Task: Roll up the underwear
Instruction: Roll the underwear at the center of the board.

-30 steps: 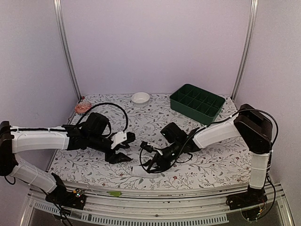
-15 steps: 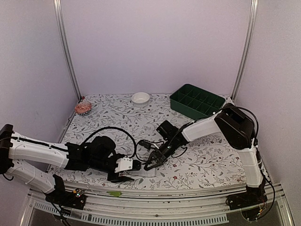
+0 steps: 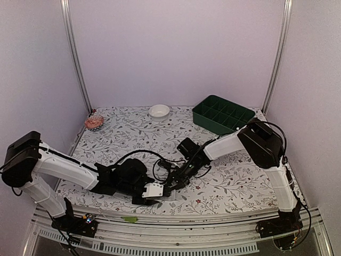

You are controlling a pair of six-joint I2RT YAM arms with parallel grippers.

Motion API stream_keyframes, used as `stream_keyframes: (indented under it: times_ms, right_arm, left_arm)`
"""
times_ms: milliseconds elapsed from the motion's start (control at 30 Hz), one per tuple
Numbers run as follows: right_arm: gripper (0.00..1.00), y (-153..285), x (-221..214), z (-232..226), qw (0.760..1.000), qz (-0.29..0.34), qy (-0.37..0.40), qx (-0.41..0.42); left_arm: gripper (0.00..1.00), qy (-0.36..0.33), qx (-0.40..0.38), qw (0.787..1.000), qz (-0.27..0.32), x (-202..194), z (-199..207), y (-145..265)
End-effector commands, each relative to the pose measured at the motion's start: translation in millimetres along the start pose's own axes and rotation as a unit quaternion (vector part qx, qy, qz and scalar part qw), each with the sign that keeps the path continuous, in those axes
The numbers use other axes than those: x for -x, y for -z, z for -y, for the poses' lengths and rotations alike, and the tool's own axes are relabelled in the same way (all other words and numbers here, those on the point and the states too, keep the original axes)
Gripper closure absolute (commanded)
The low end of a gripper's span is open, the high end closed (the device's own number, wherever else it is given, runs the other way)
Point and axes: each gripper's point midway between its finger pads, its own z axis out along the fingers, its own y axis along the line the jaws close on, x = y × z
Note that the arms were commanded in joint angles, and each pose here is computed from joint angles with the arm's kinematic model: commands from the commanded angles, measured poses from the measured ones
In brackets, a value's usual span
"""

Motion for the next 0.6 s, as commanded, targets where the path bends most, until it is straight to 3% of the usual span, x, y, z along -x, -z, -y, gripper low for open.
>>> stream_keyframes:
  times_ms: [0, 67, 167, 300, 467, 567]
  right_arm:
    - [1.00, -14.6, -47.7, 74.0, 0.988, -0.039, -0.107, -0.106]
    - [0.97, -11.1, -42.4, 68.1, 0.990, -0.033, -0.093, -0.104]
    - [0.87, -4.3, -31.6, 58.9, 0.991, -0.019, -0.061, -0.114]
    - [0.70, 25.3, -4.1, 33.8, 0.988, 0.034, 0.004, -0.154]
    - [0.63, 81.5, 19.1, 13.4, 0.961, 0.131, 0.061, -0.236]
    - [0.61, 98.5, 9.1, 0.8, 0.943, 0.167, 0.096, -0.271]
  left_arm:
    - [0.47, -0.038, -0.019, 0.999, -0.019, 1.1, 6.1, -15.2]
    - [0.52, -0.036, -0.030, 0.998, -0.036, -4.8, 9.3, -19.4]
    - [0.74, -0.034, -0.051, 0.997, -0.051, -10.3, 16.5, -20.2]
    - [0.90, -0.016, -0.087, 0.994, -0.060, -11.7, 25.9, -13.9]
    - [0.95, 0.066, -0.164, 0.984, -0.037, -4.5, 29.3, -4.3]
    - [0.96, 0.102, -0.202, 0.973, -0.045, -8.3, 28.1, -3.6]
